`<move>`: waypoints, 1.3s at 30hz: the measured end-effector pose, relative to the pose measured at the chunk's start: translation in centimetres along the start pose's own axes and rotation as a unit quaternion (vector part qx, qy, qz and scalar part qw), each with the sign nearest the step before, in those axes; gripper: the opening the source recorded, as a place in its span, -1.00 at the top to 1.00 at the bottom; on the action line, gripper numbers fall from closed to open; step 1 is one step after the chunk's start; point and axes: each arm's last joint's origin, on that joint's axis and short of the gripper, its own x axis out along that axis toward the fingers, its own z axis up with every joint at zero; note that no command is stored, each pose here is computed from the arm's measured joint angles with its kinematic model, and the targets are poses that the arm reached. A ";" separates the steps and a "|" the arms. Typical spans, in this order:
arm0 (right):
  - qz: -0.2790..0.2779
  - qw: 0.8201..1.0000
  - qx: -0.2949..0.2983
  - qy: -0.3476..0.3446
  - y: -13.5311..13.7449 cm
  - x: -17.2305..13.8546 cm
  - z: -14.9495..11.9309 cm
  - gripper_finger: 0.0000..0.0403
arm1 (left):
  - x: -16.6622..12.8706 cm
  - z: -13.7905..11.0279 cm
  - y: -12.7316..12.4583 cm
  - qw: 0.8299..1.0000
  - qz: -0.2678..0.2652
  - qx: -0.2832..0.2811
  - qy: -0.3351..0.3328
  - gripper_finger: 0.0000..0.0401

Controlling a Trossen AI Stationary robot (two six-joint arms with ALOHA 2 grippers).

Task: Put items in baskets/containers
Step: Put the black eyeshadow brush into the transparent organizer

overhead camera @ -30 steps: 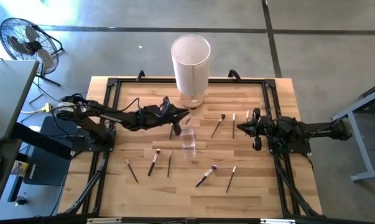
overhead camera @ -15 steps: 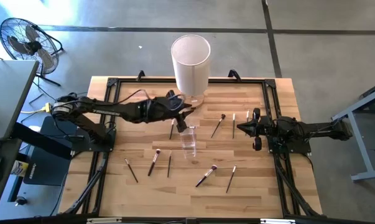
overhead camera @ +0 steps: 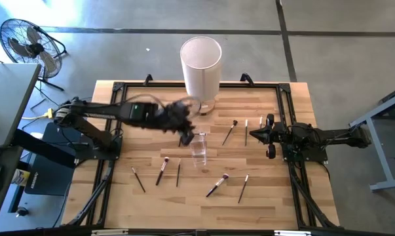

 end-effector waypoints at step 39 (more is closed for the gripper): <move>-0.277 0.906 0.174 0.269 8.3 11.2 10.0 1.00 | 3.8 -15.5 9.7 0.968 -0.119 0.143 0.171 1.00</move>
